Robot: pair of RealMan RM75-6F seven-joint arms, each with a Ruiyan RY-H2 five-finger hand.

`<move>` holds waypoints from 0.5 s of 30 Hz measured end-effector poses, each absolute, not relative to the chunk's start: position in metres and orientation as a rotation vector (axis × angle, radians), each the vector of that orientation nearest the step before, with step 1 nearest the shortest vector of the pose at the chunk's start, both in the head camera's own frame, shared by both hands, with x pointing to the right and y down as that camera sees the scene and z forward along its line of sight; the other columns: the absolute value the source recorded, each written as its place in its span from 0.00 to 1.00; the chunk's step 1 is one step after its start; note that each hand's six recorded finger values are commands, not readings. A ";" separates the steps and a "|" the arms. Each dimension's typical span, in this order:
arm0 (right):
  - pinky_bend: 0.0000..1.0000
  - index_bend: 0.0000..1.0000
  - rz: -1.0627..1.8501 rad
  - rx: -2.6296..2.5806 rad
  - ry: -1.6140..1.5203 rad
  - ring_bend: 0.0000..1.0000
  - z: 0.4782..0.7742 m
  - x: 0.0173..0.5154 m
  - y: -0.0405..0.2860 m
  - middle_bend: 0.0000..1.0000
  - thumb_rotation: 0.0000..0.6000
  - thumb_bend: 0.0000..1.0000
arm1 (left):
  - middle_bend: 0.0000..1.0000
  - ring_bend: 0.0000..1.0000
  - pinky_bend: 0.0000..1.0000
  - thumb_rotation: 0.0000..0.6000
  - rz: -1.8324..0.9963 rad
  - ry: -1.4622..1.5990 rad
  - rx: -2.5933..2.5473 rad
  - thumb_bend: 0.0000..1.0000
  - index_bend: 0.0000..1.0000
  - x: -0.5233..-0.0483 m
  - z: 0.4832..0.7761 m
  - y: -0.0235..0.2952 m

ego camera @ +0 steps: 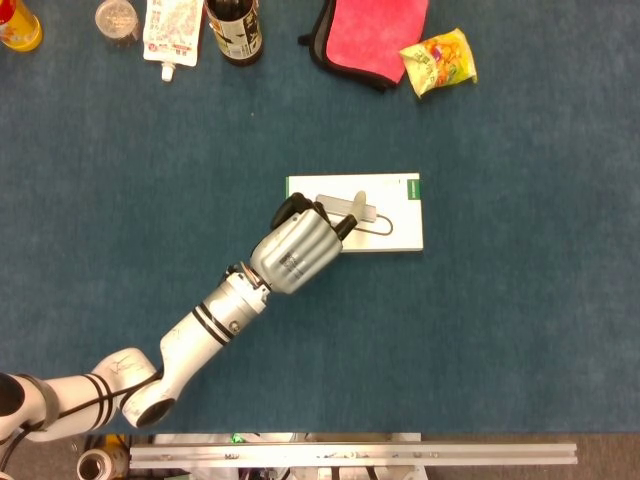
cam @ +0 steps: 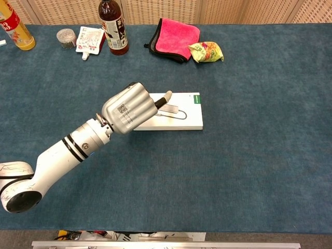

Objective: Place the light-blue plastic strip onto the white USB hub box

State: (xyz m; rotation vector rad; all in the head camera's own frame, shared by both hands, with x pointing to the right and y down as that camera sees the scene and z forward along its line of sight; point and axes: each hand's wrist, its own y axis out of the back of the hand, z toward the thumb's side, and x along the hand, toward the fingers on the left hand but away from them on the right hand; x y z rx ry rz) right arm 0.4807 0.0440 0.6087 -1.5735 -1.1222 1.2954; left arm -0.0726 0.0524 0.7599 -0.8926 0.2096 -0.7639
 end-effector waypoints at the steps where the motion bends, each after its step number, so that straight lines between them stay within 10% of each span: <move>1: 0.27 0.34 1.288 -1.589 -1.109 0.31 0.610 0.477 0.043 0.45 0.66 0.39 | 0.75 0.86 0.92 1.00 -0.766 0.210 -0.896 0.28 0.14 -0.072 0.760 0.053; 15: 0.27 0.34 1.201 -1.704 -1.012 0.31 0.619 0.439 0.037 0.45 0.66 0.39 | 0.72 0.84 0.89 1.00 -0.800 0.224 -0.914 0.18 0.00 -0.071 0.756 0.053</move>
